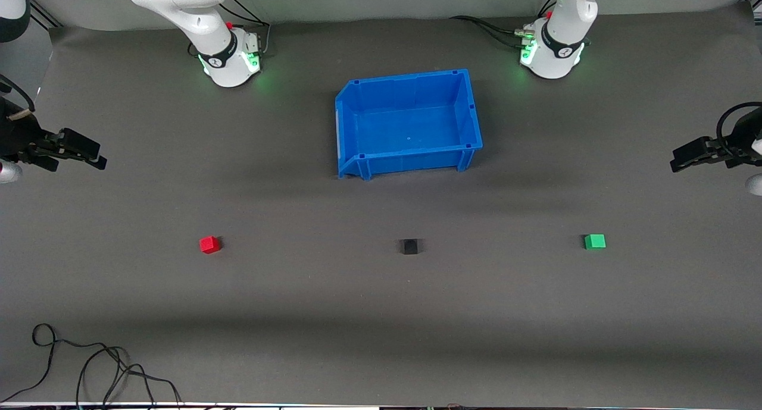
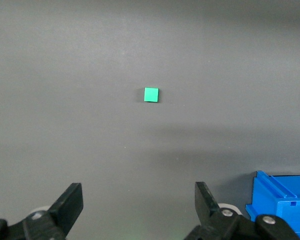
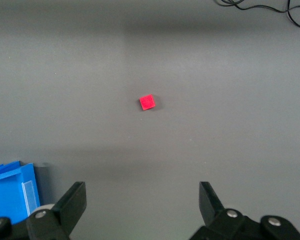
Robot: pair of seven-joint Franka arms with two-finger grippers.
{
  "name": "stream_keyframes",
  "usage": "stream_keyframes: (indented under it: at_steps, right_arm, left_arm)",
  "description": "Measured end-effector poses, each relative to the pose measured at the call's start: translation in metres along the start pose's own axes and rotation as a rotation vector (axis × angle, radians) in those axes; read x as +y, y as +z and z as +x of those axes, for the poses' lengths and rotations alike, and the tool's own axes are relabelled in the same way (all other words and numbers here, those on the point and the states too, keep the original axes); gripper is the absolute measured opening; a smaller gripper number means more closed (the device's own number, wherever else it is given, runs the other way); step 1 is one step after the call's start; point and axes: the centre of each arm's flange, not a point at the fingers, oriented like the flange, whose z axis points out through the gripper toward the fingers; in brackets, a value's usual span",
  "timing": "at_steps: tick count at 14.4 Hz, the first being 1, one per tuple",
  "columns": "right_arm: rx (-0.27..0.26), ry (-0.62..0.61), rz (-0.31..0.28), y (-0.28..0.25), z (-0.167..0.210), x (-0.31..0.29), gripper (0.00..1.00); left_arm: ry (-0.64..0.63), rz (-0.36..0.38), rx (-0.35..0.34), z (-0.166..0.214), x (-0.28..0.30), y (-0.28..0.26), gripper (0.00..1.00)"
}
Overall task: Attach green and red cubes to black cube
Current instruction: 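Move the right gripper toward the red cube while the left gripper approaches green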
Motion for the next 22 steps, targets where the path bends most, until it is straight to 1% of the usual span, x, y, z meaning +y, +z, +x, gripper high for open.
stream_keyframes:
  at_steps: [5,8,9,11,12,13,15,18,19,20,22]
  right_arm:
    - [-0.001,0.0,0.0,0.001,0.0,0.0,1.0]
    - [-0.001,0.0,0.0,0.001,0.0,0.0,1.0]
    - [-0.002,0.0,0.0,0.001,0.0,0.0,1.0]
    - [-0.002,0.0,0.0,0.001,0.001,0.0,1.0]
    - [-0.002,0.011,0.0,0.001,0.001,0.0,1.0]
    - [0.0,0.051,0.0,0.001,0.002,0.0,1.0]
    - [0.008,0.224,0.0,0.0,0.009,0.0,1.0]
    - [0.012,0.557,0.01,0.003,0.027,-0.003,1.0]
    - [0.005,0.642,0.02,0.008,0.033,-0.005,1.0]
    - [-0.009,0.722,0.043,0.014,0.039,-0.009,1.0]
    - [-0.048,0.92,0.091,0.029,0.051,-0.015,1.0]
  left_arm:
    - [0.011,-0.008,-0.002,0.0,0.007,0.001,1.0]
    - [0.006,-0.008,-0.019,0.004,0.005,0.01,1.0]
    - [-0.011,-0.008,-0.033,0.008,0.001,0.018,1.0]
    - [-0.091,-0.008,-0.069,0.019,-0.015,0.041,1.0]
    - [-0.129,-0.008,-0.083,0.025,-0.021,0.053,1.0]
    - [-0.157,-0.008,-0.1,0.031,-0.025,0.066,1.0]
    - [-0.235,-0.002,-0.135,0.042,-0.028,0.094,1.0]
    - [-0.441,-0.017,-0.139,0.058,-0.032,0.129,1.0]
    - [-0.522,-0.025,-0.13,0.061,-0.032,0.141,1.0]
    - [-0.616,-0.029,-0.118,0.065,-0.034,0.154,1.0]
    - [-0.778,-0.028,-0.107,0.071,-0.039,0.183,1.0]
